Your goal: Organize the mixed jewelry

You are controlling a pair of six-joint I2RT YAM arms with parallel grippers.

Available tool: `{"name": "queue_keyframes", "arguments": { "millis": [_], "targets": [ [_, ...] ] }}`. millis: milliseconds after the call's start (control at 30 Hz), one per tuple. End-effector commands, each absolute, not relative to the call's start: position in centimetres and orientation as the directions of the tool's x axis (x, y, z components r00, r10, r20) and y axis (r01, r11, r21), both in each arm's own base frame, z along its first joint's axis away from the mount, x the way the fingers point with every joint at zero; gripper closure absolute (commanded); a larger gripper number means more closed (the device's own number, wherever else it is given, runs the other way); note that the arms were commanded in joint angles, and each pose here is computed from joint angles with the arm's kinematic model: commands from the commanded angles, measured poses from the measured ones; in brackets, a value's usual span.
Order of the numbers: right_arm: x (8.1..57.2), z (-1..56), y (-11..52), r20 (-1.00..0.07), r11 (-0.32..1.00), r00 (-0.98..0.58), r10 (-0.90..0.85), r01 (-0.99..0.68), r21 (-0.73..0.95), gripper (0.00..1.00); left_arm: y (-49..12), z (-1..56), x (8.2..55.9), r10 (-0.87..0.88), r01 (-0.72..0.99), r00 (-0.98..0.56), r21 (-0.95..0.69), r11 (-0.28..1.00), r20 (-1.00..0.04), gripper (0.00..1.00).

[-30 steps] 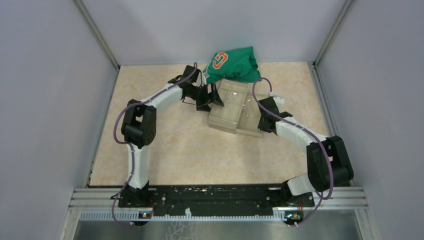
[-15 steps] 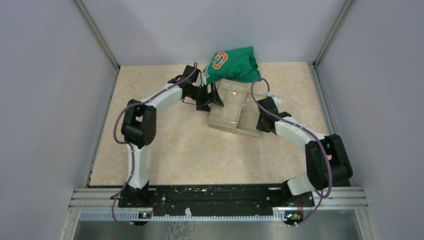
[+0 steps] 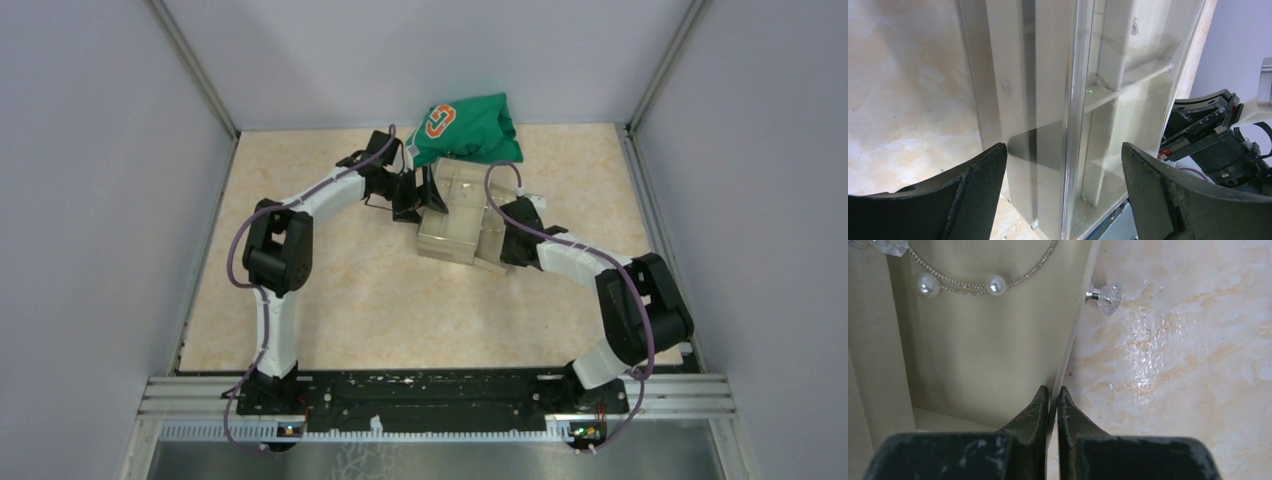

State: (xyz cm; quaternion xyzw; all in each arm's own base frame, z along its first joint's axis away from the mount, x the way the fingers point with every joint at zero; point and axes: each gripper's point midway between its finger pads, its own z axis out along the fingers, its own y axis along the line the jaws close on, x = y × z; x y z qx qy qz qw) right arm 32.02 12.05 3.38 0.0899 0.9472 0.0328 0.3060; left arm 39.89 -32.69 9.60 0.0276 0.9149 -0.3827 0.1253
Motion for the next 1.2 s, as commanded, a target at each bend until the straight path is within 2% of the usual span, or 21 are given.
{"name": "queue_keyframes", "arguments": {
  "millis": [0,600,967,1167],
  "targets": [
    [34.0,8.2,18.5,-0.67,0.949,-0.729,0.139,-0.096,0.301,1.0,-34.9,10.4,38.1,0.023,0.207,-0.966,-0.721,0.661,-0.257,0.11],
    [28.8,7.7,12.6,-0.657,0.991,-0.752,0.059,-0.033,0.127,1.0,-33.1,9.9,38.8,0.033,0.216,-0.963,-0.695,0.686,-0.266,0.11],
    [28.3,7.3,9.5,-0.631,0.986,-0.759,0.162,0.095,0.139,1.0,-31.8,9.2,38.5,0.05,0.222,-0.961,-0.649,0.728,-0.273,0.11],
    [27.9,7.9,9.4,-0.628,0.983,-0.758,0.177,0.104,0.152,1.0,-30.4,8.8,38.8,0.062,0.232,-0.956,-0.608,0.759,-0.287,0.12]
  ]
}}
